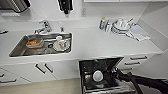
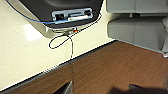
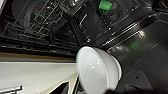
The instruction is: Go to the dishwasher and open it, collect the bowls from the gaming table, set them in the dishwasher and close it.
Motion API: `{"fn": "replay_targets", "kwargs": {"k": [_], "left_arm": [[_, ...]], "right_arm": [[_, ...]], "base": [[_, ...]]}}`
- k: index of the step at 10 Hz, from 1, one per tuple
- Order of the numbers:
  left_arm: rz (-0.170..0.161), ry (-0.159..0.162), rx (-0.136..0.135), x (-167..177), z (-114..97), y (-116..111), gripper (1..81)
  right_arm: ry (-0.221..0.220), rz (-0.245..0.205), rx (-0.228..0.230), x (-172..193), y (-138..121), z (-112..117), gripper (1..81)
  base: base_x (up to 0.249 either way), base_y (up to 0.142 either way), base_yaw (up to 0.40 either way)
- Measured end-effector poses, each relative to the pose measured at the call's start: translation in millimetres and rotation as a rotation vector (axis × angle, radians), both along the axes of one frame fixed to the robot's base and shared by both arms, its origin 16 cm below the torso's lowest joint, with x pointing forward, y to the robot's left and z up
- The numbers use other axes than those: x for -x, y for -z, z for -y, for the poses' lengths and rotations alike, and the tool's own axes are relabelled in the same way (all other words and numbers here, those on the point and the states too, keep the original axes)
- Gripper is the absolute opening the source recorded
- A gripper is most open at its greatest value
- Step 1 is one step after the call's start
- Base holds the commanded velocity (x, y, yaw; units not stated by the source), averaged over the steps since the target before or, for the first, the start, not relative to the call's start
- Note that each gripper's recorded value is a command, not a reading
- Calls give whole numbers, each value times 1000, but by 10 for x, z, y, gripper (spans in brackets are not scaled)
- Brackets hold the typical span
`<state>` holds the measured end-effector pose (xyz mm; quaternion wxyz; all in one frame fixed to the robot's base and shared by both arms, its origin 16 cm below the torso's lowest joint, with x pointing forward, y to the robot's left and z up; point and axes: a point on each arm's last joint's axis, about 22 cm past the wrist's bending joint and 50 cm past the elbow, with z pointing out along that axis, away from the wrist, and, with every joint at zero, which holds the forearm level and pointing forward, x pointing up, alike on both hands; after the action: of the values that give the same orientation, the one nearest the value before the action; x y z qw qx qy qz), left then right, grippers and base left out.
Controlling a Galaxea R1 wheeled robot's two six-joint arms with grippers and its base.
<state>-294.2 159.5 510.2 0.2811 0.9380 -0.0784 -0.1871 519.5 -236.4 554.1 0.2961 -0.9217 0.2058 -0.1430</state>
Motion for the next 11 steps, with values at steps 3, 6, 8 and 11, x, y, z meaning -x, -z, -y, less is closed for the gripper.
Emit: {"fn": "replay_targets", "kwargs": {"k": [3,6,8,11], "left_arm": [[0,-8,11,17,235,-3,811],[-8,-49,-71,-205,68,224,811],[20,-98,-108,-527,80,430,811],[12,-104,-111,-494,90,414,811]], "right_arm": [[-9,-38,-7,109,-42,60,811],[-71,-160,-5,560,-186,321,811],[-85,-238,21,972,-248,697,811],[-107,-485,40,2440,-55,1080,811]], "base": [[0,0,0],[0,0,0],[0,0,0],[0,0,0]]}}
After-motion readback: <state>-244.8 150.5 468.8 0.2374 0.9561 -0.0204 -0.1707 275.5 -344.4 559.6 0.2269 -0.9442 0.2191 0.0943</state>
